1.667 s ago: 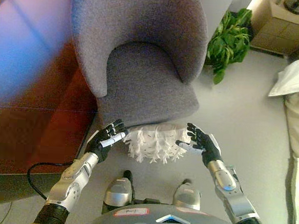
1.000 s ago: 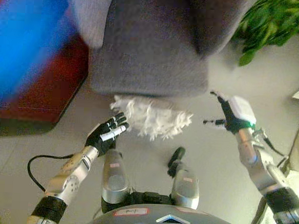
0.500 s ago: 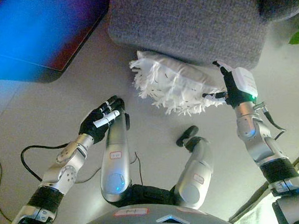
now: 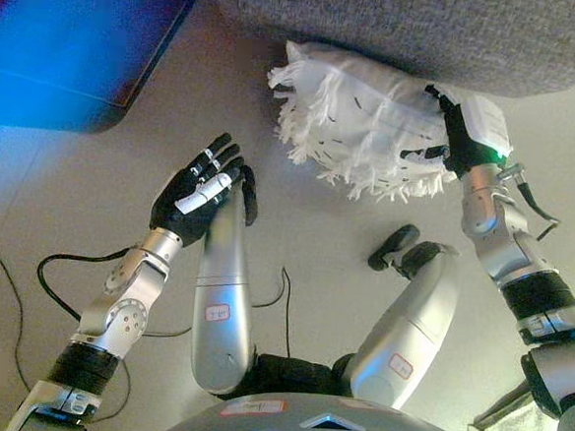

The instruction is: Pick up the pillow and put it on the sofa.

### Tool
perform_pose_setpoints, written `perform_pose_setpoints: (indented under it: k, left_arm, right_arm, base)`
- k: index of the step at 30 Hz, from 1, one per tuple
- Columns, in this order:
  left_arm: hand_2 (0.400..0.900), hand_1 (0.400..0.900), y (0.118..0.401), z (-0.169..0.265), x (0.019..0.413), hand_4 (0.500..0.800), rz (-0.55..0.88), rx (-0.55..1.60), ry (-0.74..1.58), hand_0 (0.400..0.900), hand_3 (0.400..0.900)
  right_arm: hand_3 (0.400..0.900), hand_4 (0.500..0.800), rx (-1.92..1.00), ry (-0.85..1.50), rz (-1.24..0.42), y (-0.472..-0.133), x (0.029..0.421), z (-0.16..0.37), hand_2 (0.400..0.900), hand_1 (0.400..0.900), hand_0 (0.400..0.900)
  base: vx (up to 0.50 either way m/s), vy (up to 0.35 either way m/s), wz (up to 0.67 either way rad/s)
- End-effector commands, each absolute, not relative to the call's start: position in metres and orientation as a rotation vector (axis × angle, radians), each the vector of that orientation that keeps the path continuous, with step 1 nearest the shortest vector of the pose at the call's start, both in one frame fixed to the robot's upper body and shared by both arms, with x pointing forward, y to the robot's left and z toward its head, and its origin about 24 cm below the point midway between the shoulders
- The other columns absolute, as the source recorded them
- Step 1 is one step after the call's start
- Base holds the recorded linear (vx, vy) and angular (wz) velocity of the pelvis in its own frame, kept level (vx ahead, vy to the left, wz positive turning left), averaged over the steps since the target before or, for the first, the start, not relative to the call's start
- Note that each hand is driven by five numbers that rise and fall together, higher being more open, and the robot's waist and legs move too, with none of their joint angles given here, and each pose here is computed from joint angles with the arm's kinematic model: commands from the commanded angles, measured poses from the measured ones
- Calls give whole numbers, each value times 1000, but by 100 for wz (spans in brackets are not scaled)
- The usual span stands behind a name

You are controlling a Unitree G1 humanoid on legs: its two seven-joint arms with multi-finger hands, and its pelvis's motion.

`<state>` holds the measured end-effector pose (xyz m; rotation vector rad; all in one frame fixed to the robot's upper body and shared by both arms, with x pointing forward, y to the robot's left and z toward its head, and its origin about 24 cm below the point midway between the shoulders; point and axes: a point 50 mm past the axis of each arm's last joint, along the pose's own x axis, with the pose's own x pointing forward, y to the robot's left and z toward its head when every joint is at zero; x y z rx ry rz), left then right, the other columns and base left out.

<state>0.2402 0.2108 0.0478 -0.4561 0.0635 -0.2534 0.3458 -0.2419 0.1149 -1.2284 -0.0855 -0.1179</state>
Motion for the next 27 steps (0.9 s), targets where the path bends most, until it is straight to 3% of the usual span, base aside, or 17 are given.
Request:
perform_pose_setpoints:
  k: [1,7,13,14,27]
  left_arm:
    - [900,900,180,62,238,800,-415,-541,-9,900,900]
    - [900,900,172,62,241,800,-448,-584,-13,900,900]
    - [900,900,161,61,242,800,-471,-612,8,900,900]
    - [900,900,159,60,241,800,-475,-609,13,900,900]
    - [900,900,147,52,239,800,-455,-624,59,900,900]
  right_arm:
    - [900,800,-1303,-154,-273,-261,361,157,900,900,900]
    - [900,800,-1378,-25,-315,-258,381,164,900,900,900]
    - [900,800,-1481,267,-271,-257,392,153,900,900,900]
    - [400,500,-1466,301,-263,-257,393,150,400,400,400]
    - [400,500,-1276,318,-177,-227,401,145,400,400,400]
  base:
    - [30,22,6]
    - [39,22,3]
    - [51,6,3]
    - [41,-4,5]
    - [29,9,-5]
